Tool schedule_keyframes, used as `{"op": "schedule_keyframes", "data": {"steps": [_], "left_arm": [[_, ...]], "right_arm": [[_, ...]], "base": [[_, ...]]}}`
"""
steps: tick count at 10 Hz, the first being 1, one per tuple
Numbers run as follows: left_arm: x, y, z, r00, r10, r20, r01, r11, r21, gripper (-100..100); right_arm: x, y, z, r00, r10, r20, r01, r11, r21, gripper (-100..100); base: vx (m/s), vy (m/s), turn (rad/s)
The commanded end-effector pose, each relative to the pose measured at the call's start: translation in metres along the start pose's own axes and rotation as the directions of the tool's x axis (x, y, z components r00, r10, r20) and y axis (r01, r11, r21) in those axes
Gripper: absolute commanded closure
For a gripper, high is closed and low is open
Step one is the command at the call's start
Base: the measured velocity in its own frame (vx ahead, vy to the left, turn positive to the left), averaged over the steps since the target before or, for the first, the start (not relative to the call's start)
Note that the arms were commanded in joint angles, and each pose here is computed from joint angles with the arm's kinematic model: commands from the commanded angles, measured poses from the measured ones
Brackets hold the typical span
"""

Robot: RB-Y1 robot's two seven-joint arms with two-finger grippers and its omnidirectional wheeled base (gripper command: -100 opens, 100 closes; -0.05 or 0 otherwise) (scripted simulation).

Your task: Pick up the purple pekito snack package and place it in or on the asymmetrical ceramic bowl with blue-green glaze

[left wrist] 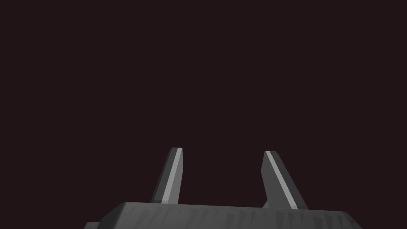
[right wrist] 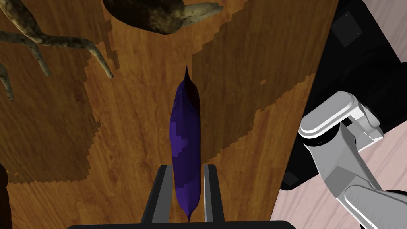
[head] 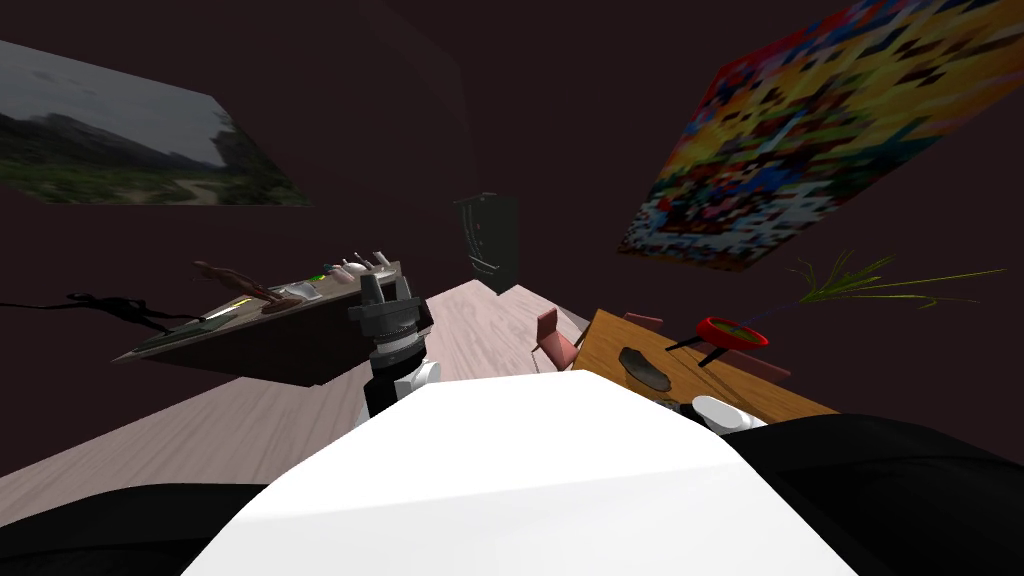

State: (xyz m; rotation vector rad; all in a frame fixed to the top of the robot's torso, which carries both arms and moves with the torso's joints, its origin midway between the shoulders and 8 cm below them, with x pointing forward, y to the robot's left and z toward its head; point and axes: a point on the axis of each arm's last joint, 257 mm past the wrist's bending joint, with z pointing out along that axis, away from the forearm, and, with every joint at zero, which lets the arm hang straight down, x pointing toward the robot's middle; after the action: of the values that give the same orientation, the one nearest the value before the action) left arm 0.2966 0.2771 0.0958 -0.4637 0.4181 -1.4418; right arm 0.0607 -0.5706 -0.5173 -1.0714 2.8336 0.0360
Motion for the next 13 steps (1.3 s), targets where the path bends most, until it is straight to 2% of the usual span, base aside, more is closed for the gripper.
{"op": "schedule_keyframes", "data": {"steps": [1, 3, 4, 5, 9, 12, 13], "left_arm": [[0.000, 0.000, 0.000, 1.000, 0.000, 0.000, 0.000, 1.000, 0.000, 0], [0.000, 0.000, 0.000, 1.000, 0.000, 0.000, 0.000, 1.000, 0.000, 0], [0.000, 0.000, 0.000, 1.000, 0.000, 0.000, 0.000, 1.000, 0.000, 0], [0.000, 0.000, 0.000, 1.000, 0.000, 0.000, 0.000, 1.000, 0.000, 0], [0.000, 0.000, 0.000, 1.000, 0.000, 0.000, 0.000, 1.000, 0.000, 0], [0.000, 0.000, 0.000, 1.000, 0.000, 0.000, 0.000, 1.000, 0.000, 0], [0.000, 0.000, 0.000, 1.000, 0.000, 0.000, 0.000, 1.000, 0.000, 0]], "right_arm": [[-0.003, -0.011, -0.010, 1.000, -0.011, 0.001, 0.011, 1.000, 0.004, 100], [-0.004, -0.012, -0.013, 1.000, -0.017, 0.000, 0.017, 1.000, 0.004, 100], [-0.005, -0.013, -0.014, 1.000, -0.015, 0.000, 0.015, 1.000, 0.004, 0], [-0.006, -0.032, -0.023, 1.000, -0.020, -0.006, 0.020, 1.000, 0.023, 100], [-0.009, -0.077, -0.049, 1.000, -0.017, -0.020, 0.018, 0.997, 0.073, 100], [-0.009, -0.113, -0.075, 1.000, 0.002, -0.026, 0.001, 0.993, 0.117, 100], [-0.009, -0.113, -0.075, 1.000, 0.002, -0.026, 0.001, 0.993, 0.117, 100]], "base": [[-0.016, 0.018, -0.080], [-0.016, 0.025, -0.047], [0.000, 0.000, 0.000], [-0.033, 0.066, 0.081], [-0.067, 0.091, 0.109], [-0.048, 0.051, 0.105], [-0.030, 0.025, 0.053]]}}
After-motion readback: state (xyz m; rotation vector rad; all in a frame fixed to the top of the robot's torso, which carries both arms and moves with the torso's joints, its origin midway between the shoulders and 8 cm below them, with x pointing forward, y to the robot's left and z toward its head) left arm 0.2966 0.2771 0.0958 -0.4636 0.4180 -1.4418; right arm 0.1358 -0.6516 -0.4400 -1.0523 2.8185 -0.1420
